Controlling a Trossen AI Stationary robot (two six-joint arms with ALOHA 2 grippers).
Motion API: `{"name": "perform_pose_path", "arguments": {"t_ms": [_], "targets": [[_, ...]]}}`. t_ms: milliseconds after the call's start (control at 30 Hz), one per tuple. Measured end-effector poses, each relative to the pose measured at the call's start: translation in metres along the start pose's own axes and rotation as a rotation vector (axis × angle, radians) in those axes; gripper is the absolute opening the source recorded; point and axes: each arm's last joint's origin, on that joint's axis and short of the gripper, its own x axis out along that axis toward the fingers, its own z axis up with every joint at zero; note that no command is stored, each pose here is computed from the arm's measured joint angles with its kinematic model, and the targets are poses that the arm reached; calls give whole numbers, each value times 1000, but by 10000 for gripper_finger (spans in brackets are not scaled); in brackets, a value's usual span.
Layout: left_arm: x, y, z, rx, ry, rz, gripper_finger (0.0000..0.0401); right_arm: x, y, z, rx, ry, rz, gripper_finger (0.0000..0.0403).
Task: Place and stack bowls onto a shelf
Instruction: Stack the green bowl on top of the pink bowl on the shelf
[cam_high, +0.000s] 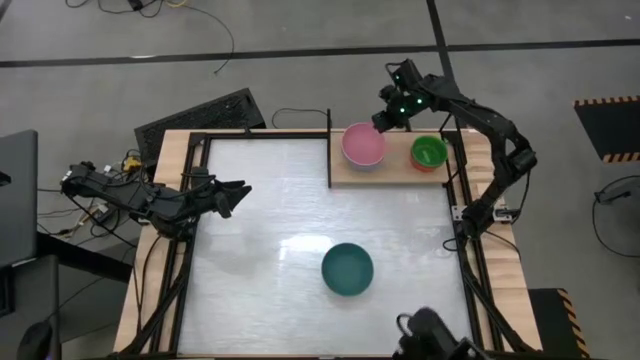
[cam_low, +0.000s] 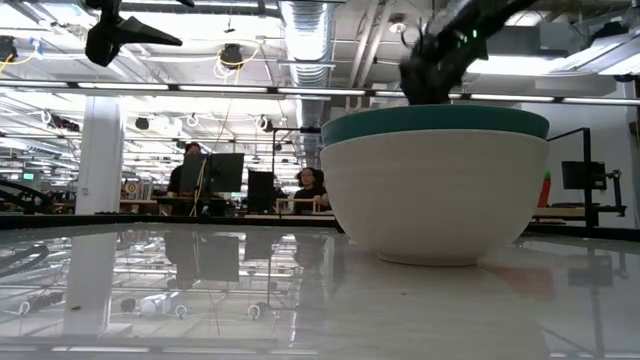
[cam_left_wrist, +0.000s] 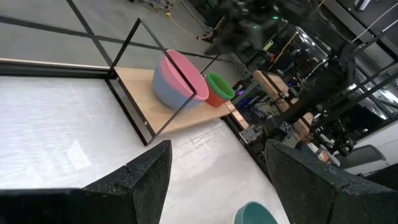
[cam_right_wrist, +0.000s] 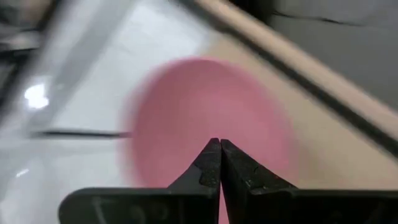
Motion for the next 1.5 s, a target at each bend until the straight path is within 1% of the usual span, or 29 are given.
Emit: {"name": "perform_pose_path", "arguments": {"t_ms": [100,233,300,400,500,600,733,833,933,1200,1367,1500], "targets": [[0,0,0,1,-1,0,245,-3,41,-11,-85,37,106,30],[0,0,0,3,-1,0,245,0,104,-37,-245,117,156,38],[0,0,0,5,-1,0,245,7,135,-56,-337,170,139,46],[0,0,0,5,2,-2,245,20,174,-89,-459,277,78,68],[0,0,0,5,7,-5,245,32,204,-118,-530,344,25,104],[0,0,-1,28,18,-14,245,48,227,-143,-593,382,-17,146],[0,-1,-1,39,27,-21,245,69,243,-166,-674,422,-70,191],[0,-1,-1,39,32,-25,245,85,246,-176,-691,455,-90,206],[0,-1,-2,39,52,-41,245,95,248,-179,-691,466,-93,208],[0,-2,-3,41,91,-70,245,110,251,-181,-702,452,-78,195],[0,-2,-3,41,92,-69,245,124,255,-189,-717,465,-73,194],[0,-2,-3,42,112,-85,245,137,256,-200,-737,501,-84,192]]}}
